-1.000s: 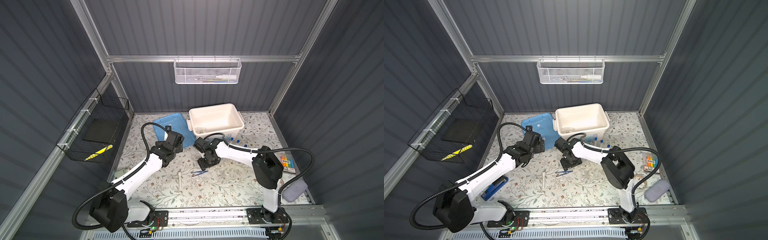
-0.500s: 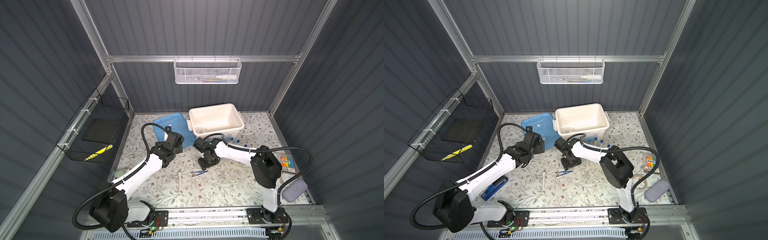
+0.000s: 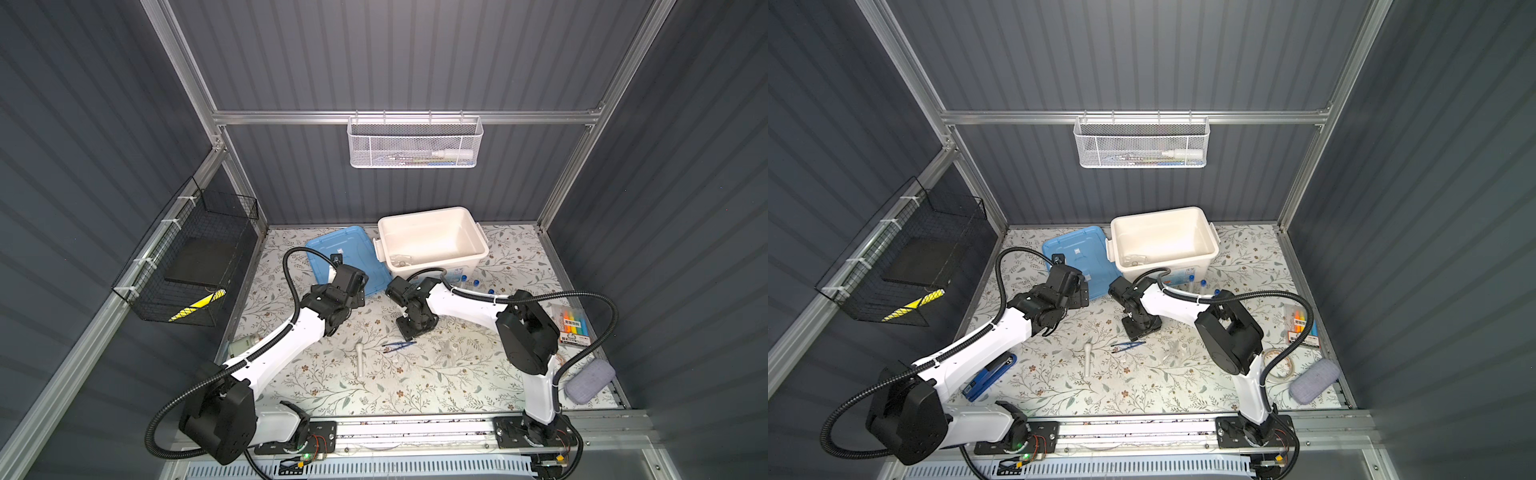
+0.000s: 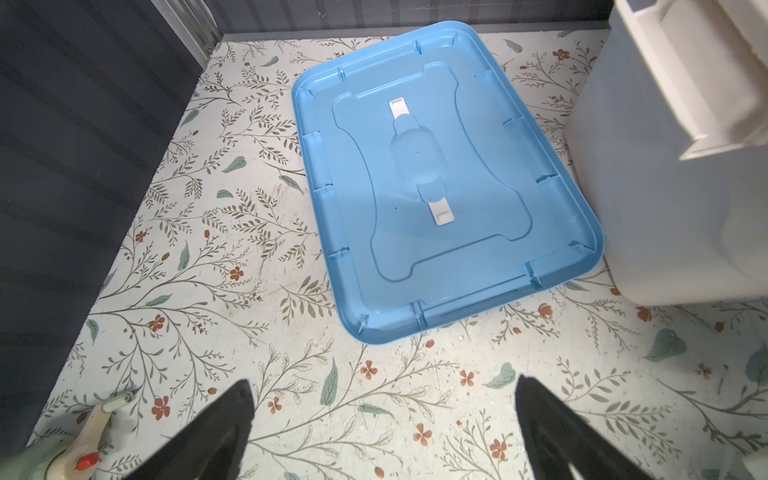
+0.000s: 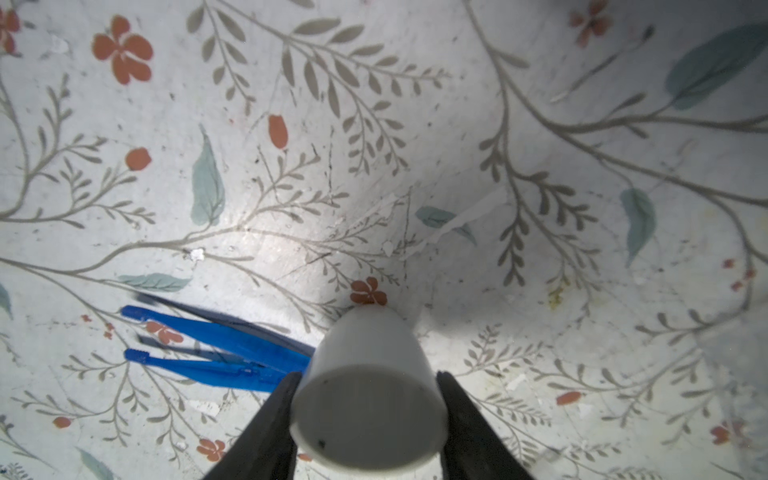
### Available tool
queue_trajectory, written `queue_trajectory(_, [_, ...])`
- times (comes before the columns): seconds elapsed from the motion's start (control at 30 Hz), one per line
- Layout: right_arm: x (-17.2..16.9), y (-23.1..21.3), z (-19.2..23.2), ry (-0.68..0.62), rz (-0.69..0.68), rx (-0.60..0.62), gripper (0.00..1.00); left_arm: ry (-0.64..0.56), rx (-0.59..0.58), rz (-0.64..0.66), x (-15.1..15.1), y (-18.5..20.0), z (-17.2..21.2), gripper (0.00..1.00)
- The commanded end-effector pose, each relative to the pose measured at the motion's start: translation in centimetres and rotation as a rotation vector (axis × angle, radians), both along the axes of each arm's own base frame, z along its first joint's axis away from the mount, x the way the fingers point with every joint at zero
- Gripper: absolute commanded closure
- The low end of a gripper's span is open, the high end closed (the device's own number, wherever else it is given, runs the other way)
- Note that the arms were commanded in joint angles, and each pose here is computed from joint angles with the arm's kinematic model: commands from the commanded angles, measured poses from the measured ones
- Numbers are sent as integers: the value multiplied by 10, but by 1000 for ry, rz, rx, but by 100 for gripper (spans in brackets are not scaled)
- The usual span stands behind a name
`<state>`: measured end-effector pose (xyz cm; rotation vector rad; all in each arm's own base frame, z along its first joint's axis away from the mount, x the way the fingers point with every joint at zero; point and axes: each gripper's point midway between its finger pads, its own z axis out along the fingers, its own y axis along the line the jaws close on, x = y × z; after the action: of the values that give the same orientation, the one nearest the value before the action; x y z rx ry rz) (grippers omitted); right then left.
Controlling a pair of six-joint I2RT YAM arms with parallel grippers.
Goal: Organize the chemistry lab equipment
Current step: 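Lower the right gripper onto the white ceramic cup and grasp it, then carry the white cup over the bin while the left gripper lowers to the pestle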
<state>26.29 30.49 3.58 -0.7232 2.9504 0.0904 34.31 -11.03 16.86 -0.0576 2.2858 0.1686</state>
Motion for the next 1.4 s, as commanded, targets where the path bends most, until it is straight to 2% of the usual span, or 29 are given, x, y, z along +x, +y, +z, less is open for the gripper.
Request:
queue_trajectory(0.0, [5,-1,3,-13,-10,-6,51,0,2,30,-4,8,0,0])
queue_trajectory(0.3, [7,-4,10,-40,-14,-8,57,20,14,35,-7,10,-7,0])
queue_trajectory(0.8, [8,-7,38,-82,-20,21,58,54,15,27,-12,10,-14,0])
queue_trajectory(1.37, [13,-9,121,-169,15,84,59,164,7,53,-40,20,-34,0])
